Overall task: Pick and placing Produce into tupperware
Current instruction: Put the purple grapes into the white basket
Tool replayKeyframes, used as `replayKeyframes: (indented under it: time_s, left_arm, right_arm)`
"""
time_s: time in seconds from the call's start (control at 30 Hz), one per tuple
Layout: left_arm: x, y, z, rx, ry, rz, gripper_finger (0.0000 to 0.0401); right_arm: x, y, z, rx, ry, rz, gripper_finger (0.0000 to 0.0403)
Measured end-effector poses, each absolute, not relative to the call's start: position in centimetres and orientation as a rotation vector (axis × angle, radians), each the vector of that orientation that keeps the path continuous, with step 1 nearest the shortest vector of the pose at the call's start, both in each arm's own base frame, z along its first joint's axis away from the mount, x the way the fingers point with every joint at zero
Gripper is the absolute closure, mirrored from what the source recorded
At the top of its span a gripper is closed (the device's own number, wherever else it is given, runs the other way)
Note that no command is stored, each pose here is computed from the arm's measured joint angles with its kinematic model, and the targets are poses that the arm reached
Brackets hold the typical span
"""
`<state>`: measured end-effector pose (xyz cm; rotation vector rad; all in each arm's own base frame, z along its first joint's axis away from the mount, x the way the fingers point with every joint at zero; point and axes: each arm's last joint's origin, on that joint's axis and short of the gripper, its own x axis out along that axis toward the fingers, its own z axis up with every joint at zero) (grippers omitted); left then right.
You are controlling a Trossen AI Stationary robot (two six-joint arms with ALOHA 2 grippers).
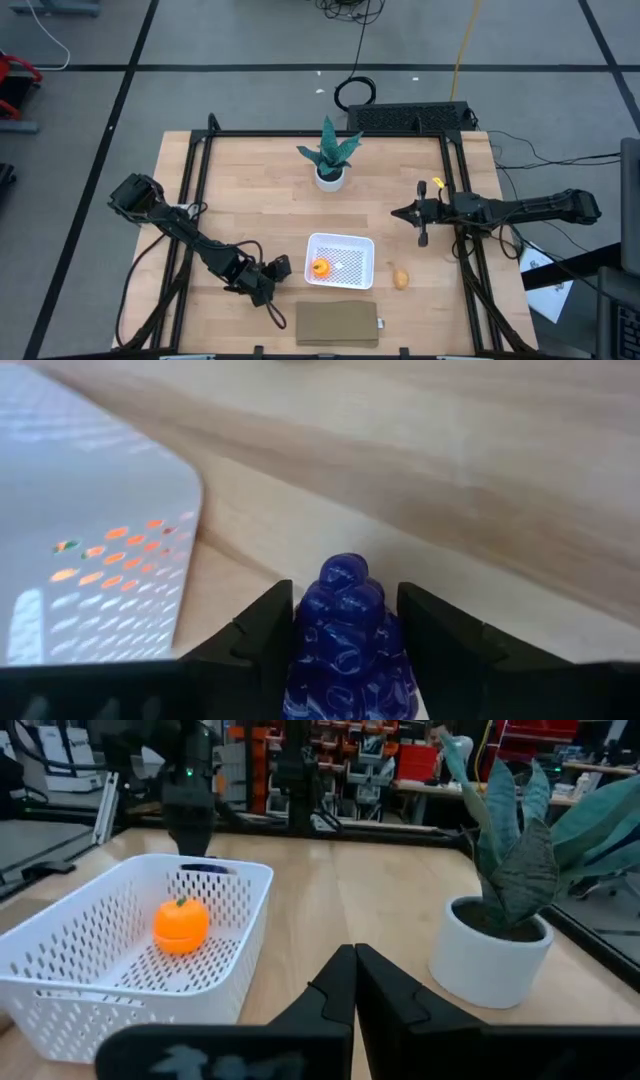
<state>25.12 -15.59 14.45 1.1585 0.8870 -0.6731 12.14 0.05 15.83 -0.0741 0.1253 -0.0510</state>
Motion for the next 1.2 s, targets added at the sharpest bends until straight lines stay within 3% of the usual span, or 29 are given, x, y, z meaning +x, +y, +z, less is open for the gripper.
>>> replayKeyframes:
  time_s: [0.6, 0.9, 1.2]
  left_arm:
    - [25.6, -15.5, 15.0, 1.188, 0.888, -0.464, 0.0246]
    - [27.0, -15.7, 19.0, 1.057, 0.81, -0.324, 0.0247]
    - [26.2, -12.4, 24.2, 0.791, 0.706, -0.218, 0.0247]
  right_arm:
    - [12.1, 0.1, 15.7, -0.075, 0.133, -0.051, 0.0403]
    - [12.1, 0.1, 15.7, -0.075, 0.133, -0.05, 0.0403]
    - [12.1, 0.1, 15.8, -0.074, 0.129, -0.051, 0.0403]
